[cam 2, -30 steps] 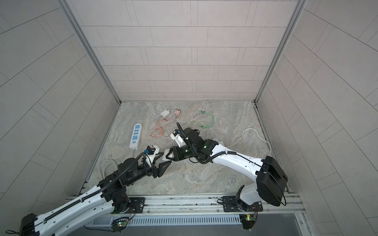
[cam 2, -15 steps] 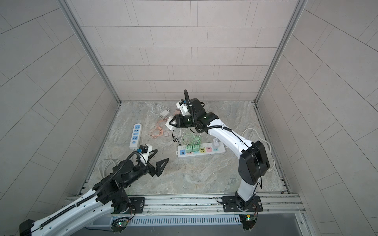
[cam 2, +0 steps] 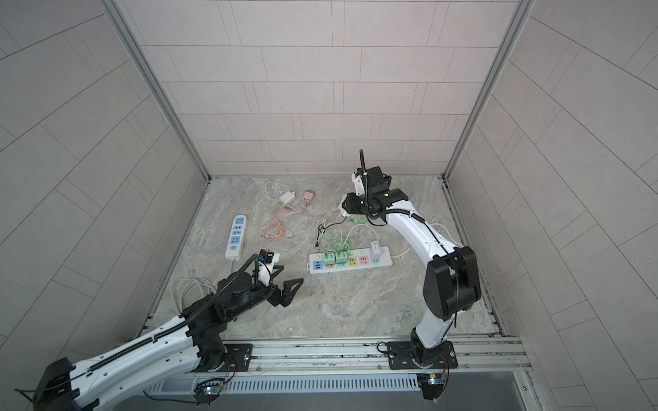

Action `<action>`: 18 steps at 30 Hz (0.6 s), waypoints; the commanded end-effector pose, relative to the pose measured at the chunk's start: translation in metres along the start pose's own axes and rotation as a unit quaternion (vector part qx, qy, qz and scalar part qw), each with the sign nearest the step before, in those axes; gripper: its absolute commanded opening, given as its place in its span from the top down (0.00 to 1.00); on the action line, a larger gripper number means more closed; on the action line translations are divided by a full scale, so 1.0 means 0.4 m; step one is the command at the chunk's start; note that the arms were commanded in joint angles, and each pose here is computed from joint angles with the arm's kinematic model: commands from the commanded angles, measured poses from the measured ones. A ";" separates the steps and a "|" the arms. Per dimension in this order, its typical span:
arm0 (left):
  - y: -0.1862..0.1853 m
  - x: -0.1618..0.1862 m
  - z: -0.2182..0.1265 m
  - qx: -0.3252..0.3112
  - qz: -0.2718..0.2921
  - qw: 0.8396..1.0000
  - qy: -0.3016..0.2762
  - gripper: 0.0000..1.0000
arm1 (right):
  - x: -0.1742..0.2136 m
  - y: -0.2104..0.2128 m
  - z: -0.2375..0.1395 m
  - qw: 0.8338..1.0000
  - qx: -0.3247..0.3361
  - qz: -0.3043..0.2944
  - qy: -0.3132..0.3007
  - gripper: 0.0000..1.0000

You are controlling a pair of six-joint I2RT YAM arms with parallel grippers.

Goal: Insert the plug

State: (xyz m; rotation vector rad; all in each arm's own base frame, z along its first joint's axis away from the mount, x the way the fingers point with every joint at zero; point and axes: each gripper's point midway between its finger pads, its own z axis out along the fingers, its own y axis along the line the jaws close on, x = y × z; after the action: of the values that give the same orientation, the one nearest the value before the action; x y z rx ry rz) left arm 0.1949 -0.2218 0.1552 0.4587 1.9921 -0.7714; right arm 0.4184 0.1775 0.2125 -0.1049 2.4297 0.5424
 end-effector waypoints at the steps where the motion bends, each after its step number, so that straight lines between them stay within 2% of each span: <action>1: -0.041 -0.063 0.010 0.026 -0.004 0.999 -0.031 0.00 | 0.000 -0.040 -0.079 0.998 0.049 -0.028 -0.032 0.93; 6: -0.007 -0.062 0.051 -0.029 0.012 1.000 0.001 0.00 | 0.045 -0.115 -0.114 0.994 0.104 -0.019 -0.034 0.93; 10: 0.021 -0.087 0.081 -0.081 0.025 0.996 0.016 0.00 | 0.068 -0.147 -0.134 0.992 0.119 -0.014 -0.040 0.93; 15: 0.024 -0.120 0.150 -0.100 0.048 0.993 0.037 0.00 | 0.074 -0.136 -0.162 0.993 0.097 -0.021 -0.062 0.93; 18: 0.015 -0.141 0.203 -0.090 0.051 0.993 0.049 0.00 | 0.060 -0.151 -0.204 0.989 0.126 -0.027 -0.077 0.93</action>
State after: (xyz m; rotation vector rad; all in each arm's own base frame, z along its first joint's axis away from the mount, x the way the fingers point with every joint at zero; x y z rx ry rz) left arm 0.2651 -0.2656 0.1649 0.4667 2.1027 -0.5297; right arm 0.3640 0.1003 0.2019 -0.0118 2.4139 0.2584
